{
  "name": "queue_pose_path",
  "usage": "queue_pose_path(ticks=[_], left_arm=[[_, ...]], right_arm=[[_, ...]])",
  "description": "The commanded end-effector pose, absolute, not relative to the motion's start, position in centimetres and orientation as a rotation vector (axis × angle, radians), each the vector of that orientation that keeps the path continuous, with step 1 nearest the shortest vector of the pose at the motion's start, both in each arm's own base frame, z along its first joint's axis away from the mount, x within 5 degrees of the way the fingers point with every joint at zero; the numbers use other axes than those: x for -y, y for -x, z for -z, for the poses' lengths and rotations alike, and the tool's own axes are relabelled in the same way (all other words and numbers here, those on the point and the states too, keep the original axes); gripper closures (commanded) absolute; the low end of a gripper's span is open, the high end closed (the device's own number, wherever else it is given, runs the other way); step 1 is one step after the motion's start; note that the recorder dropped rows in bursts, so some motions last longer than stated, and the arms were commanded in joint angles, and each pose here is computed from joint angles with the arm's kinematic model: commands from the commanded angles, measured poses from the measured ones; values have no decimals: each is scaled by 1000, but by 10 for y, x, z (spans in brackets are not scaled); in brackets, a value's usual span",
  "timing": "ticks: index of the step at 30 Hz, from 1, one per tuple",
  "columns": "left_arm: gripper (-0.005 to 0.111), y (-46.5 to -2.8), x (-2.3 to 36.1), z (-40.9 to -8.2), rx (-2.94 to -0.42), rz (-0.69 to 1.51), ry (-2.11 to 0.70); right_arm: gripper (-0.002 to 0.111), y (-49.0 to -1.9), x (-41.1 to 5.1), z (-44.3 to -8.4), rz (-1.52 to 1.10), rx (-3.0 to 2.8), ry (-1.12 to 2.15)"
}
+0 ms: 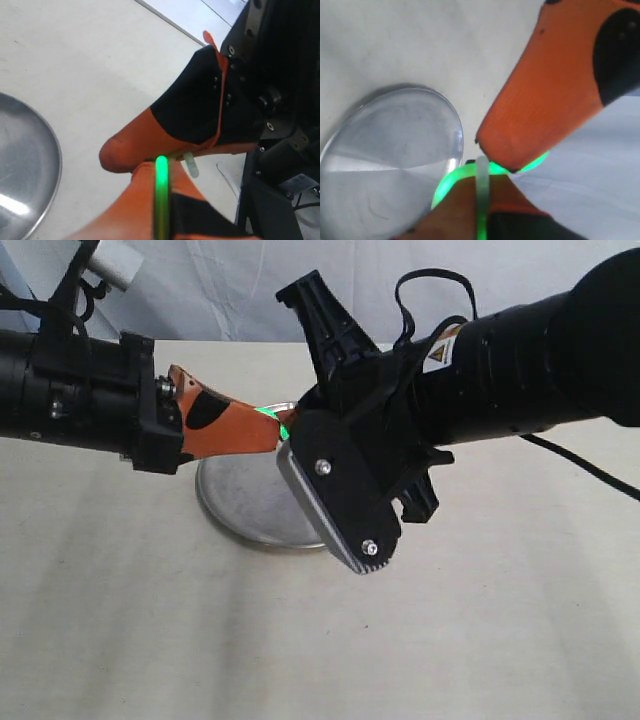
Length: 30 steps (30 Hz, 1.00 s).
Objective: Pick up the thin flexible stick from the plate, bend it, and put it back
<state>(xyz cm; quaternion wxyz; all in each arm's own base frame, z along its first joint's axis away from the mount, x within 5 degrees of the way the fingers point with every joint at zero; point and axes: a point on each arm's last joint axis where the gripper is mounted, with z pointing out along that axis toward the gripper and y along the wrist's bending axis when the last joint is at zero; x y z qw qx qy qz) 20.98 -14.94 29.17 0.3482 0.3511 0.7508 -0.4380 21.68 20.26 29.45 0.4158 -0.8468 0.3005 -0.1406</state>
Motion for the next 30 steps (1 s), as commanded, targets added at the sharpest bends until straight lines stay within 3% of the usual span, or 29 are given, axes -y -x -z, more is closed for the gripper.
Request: queue_pose_path(ticks=[1, 30], left_arm=[[107, -238, 142, -318, -1857, 1182, -418], [107, -241, 140, -316, -1869, 1141, -390]], right_arm=[[109, -186, -215, -277, 179, -641, 2324], [109, -175, -221, -275, 101, -657, 2349]])
